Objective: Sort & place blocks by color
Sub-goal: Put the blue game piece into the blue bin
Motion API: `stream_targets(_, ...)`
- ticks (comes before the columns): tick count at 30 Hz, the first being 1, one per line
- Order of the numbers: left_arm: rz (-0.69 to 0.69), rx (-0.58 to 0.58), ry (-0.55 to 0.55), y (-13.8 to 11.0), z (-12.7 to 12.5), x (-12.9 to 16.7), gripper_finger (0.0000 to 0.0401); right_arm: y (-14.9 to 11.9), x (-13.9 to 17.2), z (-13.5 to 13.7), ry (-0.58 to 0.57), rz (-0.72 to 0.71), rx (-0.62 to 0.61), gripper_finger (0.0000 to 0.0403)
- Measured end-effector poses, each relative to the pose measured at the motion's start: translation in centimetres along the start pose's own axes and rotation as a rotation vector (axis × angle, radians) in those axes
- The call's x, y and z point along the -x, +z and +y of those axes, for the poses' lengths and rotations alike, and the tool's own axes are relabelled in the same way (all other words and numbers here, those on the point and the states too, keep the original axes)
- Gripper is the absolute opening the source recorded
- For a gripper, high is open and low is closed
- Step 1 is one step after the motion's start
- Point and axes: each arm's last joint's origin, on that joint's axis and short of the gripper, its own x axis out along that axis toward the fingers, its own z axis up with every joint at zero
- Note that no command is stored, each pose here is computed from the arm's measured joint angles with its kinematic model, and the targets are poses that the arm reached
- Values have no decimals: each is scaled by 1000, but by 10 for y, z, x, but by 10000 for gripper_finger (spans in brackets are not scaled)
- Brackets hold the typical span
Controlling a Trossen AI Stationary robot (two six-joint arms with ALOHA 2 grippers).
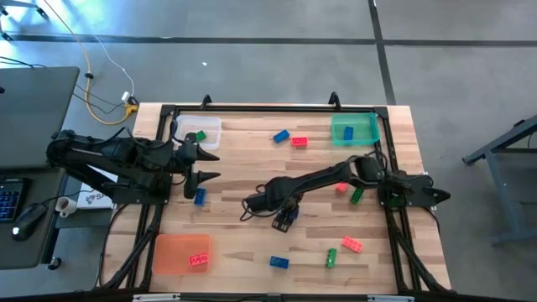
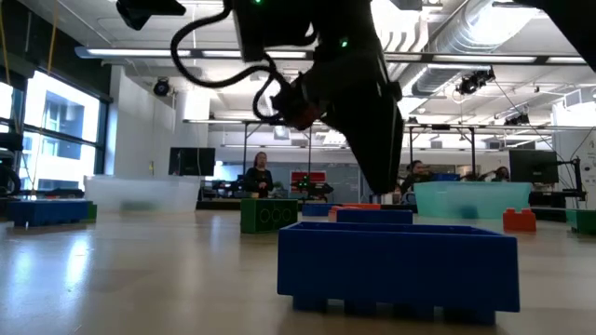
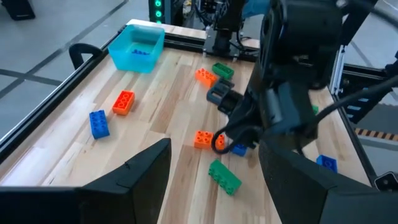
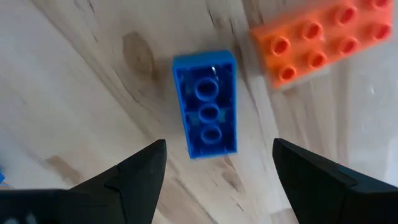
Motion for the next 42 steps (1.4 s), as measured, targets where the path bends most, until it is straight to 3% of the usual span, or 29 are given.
stream_targets(13, 0, 22, 0, 0, 0, 0, 230, 12, -32, 6, 16, 63, 6, 269)
stream_targets(16, 0, 22, 0, 0, 0, 0, 230, 12, -34, 7, 35, 73, -11, 231)
stream_targets(22, -1, 12, 7, 0, 0, 0, 230, 9, -35, 6, 37, 111, -16, 107)
stream_targets(25, -2, -1, 7, 0, 0, 0, 230, 6, -33, 4, 19, 137, -18, 106)
stream_targets(32, -8, -4, 35, 0, 1, 0, 230, -6, -4, -1, 17, 96, -45, 106)
stream_targets(42, -21, -6, 90, 1, 3, 0, 230, -25, 60, -30, -45, -133, -218, 106)
